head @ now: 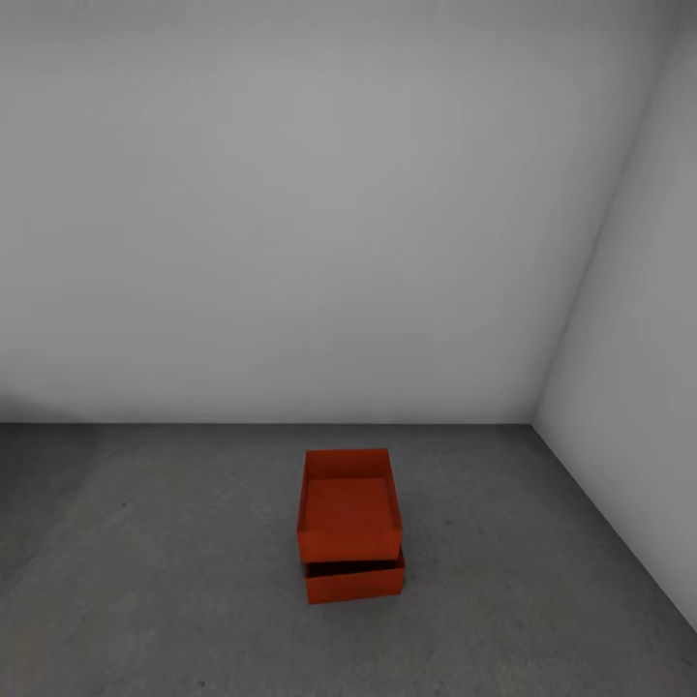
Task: Move the two storage containers from the living room to the garage. In the garage, place one container on the floor and stack the other container on top of it (either order is fine).
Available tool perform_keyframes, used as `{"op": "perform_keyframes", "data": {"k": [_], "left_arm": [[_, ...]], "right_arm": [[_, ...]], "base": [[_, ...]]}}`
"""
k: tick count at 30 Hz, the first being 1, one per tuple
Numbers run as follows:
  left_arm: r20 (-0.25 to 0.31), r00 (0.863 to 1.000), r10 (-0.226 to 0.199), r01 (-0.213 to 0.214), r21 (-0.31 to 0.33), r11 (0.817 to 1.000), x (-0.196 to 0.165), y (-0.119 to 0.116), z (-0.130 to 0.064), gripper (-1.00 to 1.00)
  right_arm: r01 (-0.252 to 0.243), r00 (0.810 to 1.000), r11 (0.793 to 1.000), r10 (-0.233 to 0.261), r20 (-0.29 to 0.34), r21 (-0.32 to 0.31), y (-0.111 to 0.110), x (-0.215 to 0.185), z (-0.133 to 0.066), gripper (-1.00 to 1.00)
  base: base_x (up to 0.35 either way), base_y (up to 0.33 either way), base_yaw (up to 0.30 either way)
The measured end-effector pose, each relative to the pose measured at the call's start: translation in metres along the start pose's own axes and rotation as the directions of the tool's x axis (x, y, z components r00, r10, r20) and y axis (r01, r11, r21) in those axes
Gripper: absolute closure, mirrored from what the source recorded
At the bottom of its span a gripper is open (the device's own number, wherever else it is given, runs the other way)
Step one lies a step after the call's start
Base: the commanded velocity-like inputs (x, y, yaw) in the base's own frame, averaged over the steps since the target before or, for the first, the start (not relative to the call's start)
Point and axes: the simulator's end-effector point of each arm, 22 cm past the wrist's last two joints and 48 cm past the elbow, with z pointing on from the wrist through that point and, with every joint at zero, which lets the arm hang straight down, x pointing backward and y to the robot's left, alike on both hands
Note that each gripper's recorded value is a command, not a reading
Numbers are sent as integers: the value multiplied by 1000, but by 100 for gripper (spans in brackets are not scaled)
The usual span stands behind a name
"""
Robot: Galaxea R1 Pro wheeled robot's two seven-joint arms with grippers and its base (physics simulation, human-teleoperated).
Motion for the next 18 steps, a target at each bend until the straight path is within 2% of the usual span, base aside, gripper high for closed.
{"op": "perform_keyframes", "data": {"k": [18], "left_arm": [[0, 1000, 0, 0, 0, 1000, 0, 0, 0, -100]], "right_arm": [[-3, 1000, 1000, 3, 0, 5, -4, 0, 1, -100]], "base": [[0, 0, 0]]}}
